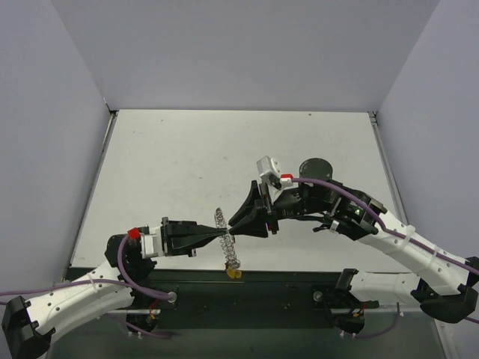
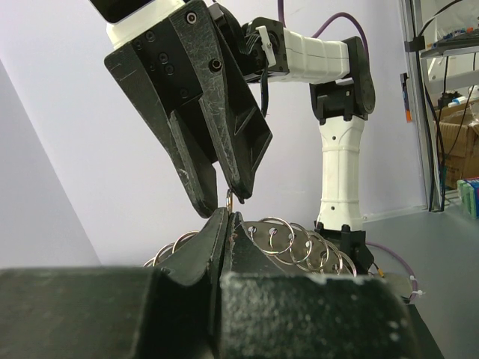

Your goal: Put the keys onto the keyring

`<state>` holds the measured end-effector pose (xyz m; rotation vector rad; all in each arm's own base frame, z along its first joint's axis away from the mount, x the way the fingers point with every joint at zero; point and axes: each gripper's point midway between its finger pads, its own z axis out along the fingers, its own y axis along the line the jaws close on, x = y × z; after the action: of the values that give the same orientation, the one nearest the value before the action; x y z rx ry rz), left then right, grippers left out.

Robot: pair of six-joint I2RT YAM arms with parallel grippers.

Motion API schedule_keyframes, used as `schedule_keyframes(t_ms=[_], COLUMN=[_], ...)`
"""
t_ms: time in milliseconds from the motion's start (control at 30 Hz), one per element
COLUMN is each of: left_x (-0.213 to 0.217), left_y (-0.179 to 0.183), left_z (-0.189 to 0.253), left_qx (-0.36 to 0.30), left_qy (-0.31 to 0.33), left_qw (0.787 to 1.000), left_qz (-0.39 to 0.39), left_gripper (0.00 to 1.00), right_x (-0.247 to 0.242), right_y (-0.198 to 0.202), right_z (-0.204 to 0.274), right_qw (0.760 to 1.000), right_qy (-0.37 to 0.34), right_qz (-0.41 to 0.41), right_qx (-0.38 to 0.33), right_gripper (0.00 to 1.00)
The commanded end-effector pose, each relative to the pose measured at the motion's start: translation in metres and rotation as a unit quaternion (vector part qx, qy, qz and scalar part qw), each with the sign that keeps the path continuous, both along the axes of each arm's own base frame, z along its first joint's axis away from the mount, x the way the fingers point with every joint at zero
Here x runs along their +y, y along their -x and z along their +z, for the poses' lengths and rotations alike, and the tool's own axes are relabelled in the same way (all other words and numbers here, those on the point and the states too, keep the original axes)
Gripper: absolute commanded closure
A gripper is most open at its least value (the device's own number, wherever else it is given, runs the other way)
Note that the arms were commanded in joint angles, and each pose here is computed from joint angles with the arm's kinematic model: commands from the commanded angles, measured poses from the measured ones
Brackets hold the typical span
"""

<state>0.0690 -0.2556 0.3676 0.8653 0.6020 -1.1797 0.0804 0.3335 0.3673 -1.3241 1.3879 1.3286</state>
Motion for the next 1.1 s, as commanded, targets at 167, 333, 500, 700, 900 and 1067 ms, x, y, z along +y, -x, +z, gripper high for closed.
schedule_keyframes(t_ms=[167,333,500,700,900,1067], left_x=[0.0141,0.0119,0.0129,0.0134,0.0128,0.0163], left_y=[0.0073,0.0085,0.0087,0.0089,0.0050,0.0024], left_z=[0.0383,0.0376,0.0382,0.0381,0.0353,0.0360], left_qx=[-0.033,-0.031,-0.032,-0.032,-0.027,-0.023], left_qy=[0.057,0.056,0.059,0.057,0.034,0.013], left_qw=[0.998,0.998,0.998,0.998,0.999,0.999], left_qz=[0.006,-0.002,-0.002,0.000,0.014,0.033], left_gripper=[1.00,1.00,1.00,1.00,1.00,0.75], right_x=[0.0009,0.0032,0.0062,0.0071,0.0027,0.0014], right_y=[0.0050,0.0045,0.0044,0.0031,0.0010,0.0053], right_z=[0.0027,0.0002,-0.0006,-0.0023,-0.0013,-0.0021], right_qw=[1.000,1.000,1.000,1.000,1.000,0.999], right_qy=[-0.008,-0.005,-0.008,-0.002,0.004,0.016], right_qz=[0.015,0.016,0.018,0.017,0.006,0.025], right_qx=[-0.007,-0.004,0.004,0.005,-0.007,-0.015], right_gripper=[0.82,0.90,1.00,1.00,1.00,1.00])
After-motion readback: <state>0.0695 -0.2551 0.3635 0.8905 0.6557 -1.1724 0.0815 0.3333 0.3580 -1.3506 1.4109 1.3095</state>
